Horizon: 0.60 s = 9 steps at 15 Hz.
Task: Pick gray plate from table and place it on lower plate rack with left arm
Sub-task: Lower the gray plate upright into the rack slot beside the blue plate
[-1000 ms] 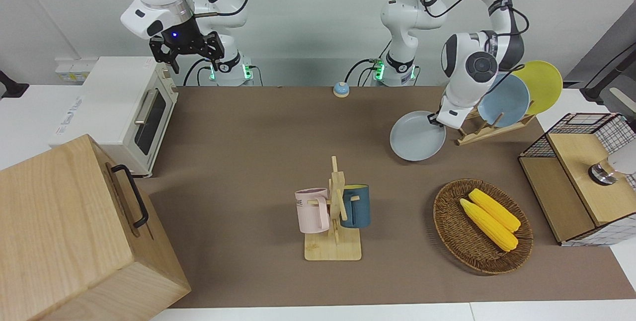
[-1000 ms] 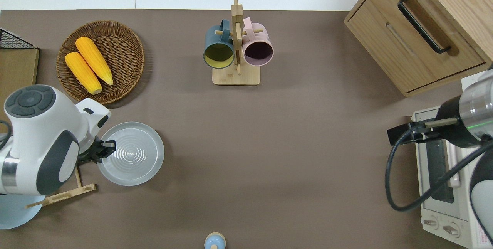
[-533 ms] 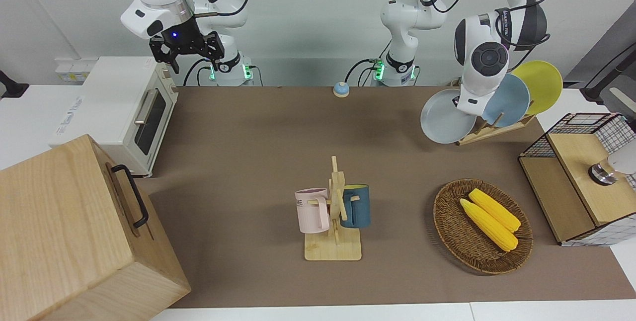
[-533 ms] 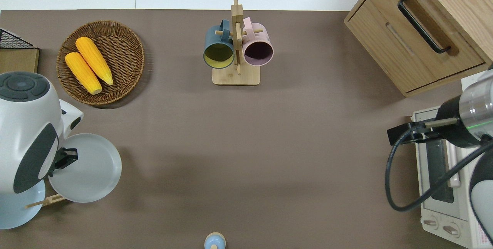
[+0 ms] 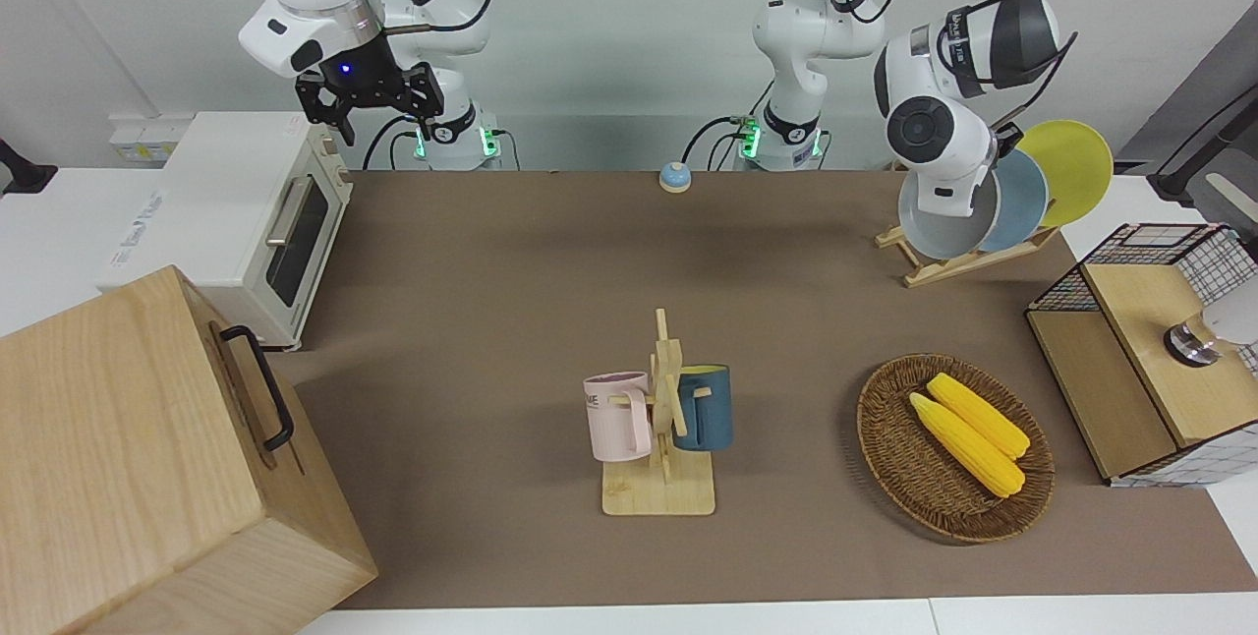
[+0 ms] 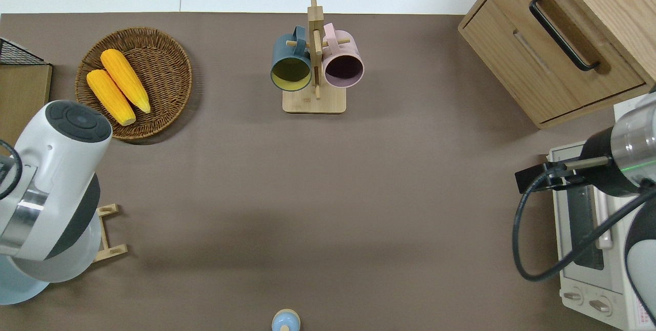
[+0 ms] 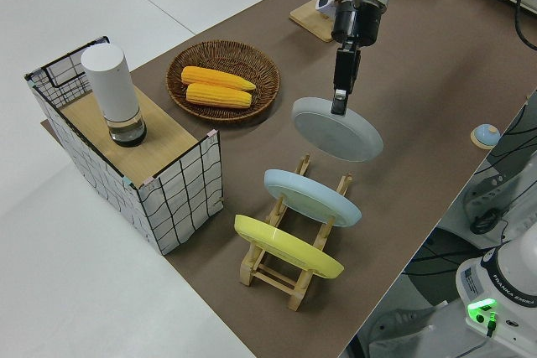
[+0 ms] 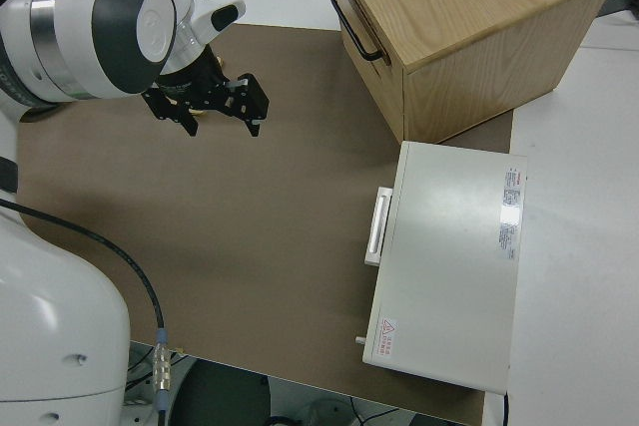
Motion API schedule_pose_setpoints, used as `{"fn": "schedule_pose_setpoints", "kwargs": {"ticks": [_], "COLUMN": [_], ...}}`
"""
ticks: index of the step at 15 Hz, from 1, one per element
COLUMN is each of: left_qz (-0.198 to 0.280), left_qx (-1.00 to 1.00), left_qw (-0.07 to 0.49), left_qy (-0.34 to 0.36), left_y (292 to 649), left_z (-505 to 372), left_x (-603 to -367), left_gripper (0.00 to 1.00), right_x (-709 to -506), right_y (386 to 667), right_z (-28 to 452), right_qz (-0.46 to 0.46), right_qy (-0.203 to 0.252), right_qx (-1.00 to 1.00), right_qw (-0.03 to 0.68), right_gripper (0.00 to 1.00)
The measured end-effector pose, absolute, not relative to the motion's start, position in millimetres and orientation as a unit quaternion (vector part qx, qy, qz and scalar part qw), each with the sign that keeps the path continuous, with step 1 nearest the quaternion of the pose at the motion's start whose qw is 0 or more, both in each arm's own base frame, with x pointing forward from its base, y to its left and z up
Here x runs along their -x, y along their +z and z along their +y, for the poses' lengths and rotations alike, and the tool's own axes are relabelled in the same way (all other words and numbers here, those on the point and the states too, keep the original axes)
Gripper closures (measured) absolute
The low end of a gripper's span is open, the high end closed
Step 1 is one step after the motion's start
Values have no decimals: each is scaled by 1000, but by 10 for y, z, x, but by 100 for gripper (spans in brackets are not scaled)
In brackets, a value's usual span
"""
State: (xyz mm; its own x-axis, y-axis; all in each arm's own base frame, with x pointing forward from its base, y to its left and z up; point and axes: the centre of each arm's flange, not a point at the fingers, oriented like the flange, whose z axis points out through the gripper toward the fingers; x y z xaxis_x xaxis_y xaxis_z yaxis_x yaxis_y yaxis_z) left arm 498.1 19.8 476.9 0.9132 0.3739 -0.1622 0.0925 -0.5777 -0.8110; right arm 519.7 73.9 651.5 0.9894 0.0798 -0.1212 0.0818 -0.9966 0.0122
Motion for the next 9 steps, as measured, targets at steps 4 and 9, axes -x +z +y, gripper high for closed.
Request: {"fn": "schedule_pose_setpoints", "kwargs": {"ticks": [4, 9], "left_qz": [-175, -205], "left_qx": [854, 838], "left_qw": [467, 484], "left_qy": [149, 150], "left_y": [4710, 4440], "left_z": [157, 160], "left_x": [-4964, -4991], "left_gripper": [97, 97], "right_x": [-5197, -5197], "right_y": [6515, 6515], "right_z": [739, 739], "right_qz": [41, 41], "right_qy": [-60, -60], "right_qx": [-997, -997], "right_qw": [9, 9], "right_gripper": [1, 1]}}
